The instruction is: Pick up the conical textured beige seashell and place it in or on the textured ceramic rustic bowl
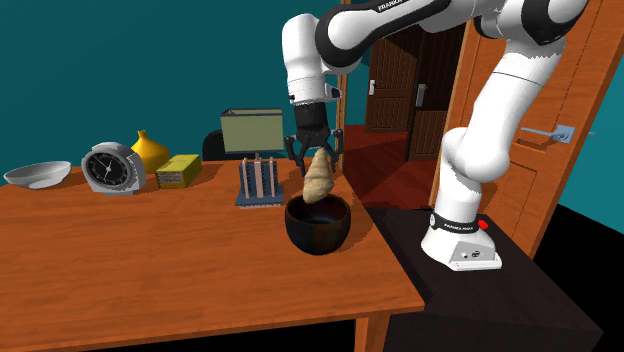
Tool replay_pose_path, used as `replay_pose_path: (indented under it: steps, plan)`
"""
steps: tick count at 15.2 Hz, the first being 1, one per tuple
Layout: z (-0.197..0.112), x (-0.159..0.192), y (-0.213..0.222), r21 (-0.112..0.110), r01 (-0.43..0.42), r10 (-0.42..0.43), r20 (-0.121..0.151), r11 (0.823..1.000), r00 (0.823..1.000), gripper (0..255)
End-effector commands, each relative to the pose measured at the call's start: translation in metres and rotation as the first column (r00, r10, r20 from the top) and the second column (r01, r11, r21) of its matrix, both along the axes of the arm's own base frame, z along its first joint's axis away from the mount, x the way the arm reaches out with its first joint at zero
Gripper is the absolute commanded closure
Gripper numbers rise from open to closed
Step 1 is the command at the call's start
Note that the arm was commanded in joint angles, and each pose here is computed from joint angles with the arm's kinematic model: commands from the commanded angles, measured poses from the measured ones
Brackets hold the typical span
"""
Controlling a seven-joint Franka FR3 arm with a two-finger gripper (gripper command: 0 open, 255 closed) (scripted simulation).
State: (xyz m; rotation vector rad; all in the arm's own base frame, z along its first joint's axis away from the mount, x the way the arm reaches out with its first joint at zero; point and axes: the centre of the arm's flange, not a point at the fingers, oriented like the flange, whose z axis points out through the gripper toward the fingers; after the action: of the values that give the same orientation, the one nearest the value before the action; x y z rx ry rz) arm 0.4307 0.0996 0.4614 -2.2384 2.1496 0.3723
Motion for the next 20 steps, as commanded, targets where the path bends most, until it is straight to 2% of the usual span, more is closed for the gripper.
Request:
replay_pose_path:
  steps: [1, 9, 16, 17, 20]
  plan:
    - [-0.011, 0.000, -0.001, 0.000, 0.000, 0.000, 0.001, 1.000, 1.000, 255]
    - [-0.051, 0.000, -0.001, 0.000, 0.000, 0.000, 0.001, 1.000, 1.000, 255]
    - [-0.051, 0.000, -0.001, 0.000, 0.000, 0.000, 0.001, 1.000, 1.000, 255]
    - [-0.051, 0.000, -0.001, 0.000, 0.000, 0.000, 0.001, 1.000, 1.000, 0]
    - [-0.051, 0.000, -0.001, 0.000, 0.000, 0.000, 0.001, 1.000, 1.000, 0]
